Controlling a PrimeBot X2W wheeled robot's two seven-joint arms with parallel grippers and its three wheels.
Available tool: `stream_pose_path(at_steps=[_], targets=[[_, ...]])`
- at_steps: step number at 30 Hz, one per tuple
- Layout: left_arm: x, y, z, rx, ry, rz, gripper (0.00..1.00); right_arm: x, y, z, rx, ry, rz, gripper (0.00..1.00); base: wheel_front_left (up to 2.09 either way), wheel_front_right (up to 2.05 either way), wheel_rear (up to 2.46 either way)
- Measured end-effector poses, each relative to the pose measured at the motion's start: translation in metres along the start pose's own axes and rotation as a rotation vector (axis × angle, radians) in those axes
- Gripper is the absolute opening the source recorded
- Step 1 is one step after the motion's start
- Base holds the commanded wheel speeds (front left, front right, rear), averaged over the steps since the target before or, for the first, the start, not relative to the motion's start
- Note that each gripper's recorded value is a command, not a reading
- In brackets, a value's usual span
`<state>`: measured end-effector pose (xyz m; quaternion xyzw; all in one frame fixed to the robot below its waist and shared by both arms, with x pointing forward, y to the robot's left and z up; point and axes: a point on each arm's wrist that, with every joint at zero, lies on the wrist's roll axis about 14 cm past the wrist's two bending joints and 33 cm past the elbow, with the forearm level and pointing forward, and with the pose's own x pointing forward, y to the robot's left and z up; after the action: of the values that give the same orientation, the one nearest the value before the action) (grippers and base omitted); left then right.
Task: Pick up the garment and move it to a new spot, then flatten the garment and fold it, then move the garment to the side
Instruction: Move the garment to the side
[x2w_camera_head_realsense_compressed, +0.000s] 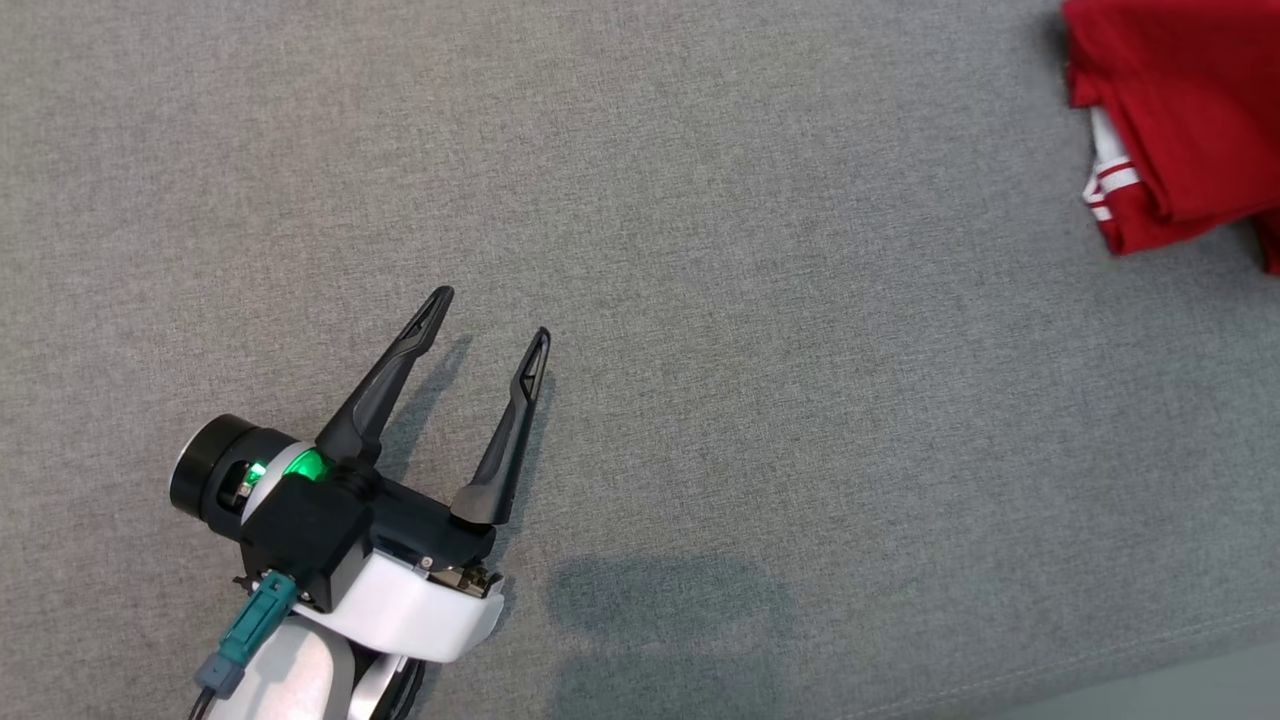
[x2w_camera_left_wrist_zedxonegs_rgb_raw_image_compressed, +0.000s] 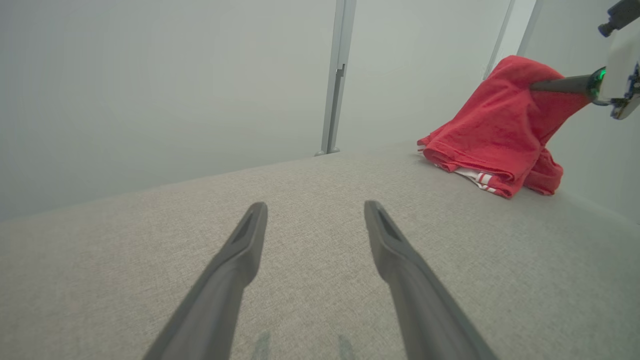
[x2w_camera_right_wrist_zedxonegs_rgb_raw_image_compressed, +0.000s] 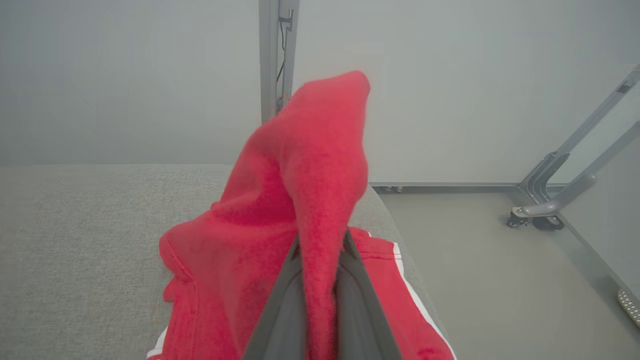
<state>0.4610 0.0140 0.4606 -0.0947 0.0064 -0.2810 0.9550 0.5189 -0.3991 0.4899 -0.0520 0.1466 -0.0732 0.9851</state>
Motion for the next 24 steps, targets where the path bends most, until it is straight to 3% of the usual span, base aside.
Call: stream_pose_path(at_steps=[6,17,18,19,20,24], targets=[[0.0,0.003,0.001,0.013,0.005,-0.008,1.0,-0.005,-0.035,0.001,-0.039,0.026,-0.077,0.0,0.0,0.0,0.0],[0.007,0.006,-0.012,0.011,0.041,-0.028,1.0,0.007,-0.059,-0.032,-0.127,0.145,-0.182,0.0,0.0,0.0,0.0],[0.008,0.007,-0.012,0.015,0.041,-0.031,1.0,0.008,-0.061,-0.035,-0.131,0.143,-0.198,0.26,0.0,0.0,0.0],[0.009,0.008,-0.012,0.018,0.038,-0.032,1.0,0.009,-0.064,-0.037,-0.142,0.148,-0.214,0.91,0.0,0.0,0.0],[0.009,0.008,-0.012,0.019,0.038,-0.031,1.0,0.009,-0.068,-0.04,-0.152,0.152,-0.23,1.0,0.0,0.0,0.0],[0.008,0.01,-0.014,0.022,0.049,-0.029,1.0,0.012,-0.073,-0.039,-0.177,0.145,-0.267,1.0,0.0,0.0,0.0]])
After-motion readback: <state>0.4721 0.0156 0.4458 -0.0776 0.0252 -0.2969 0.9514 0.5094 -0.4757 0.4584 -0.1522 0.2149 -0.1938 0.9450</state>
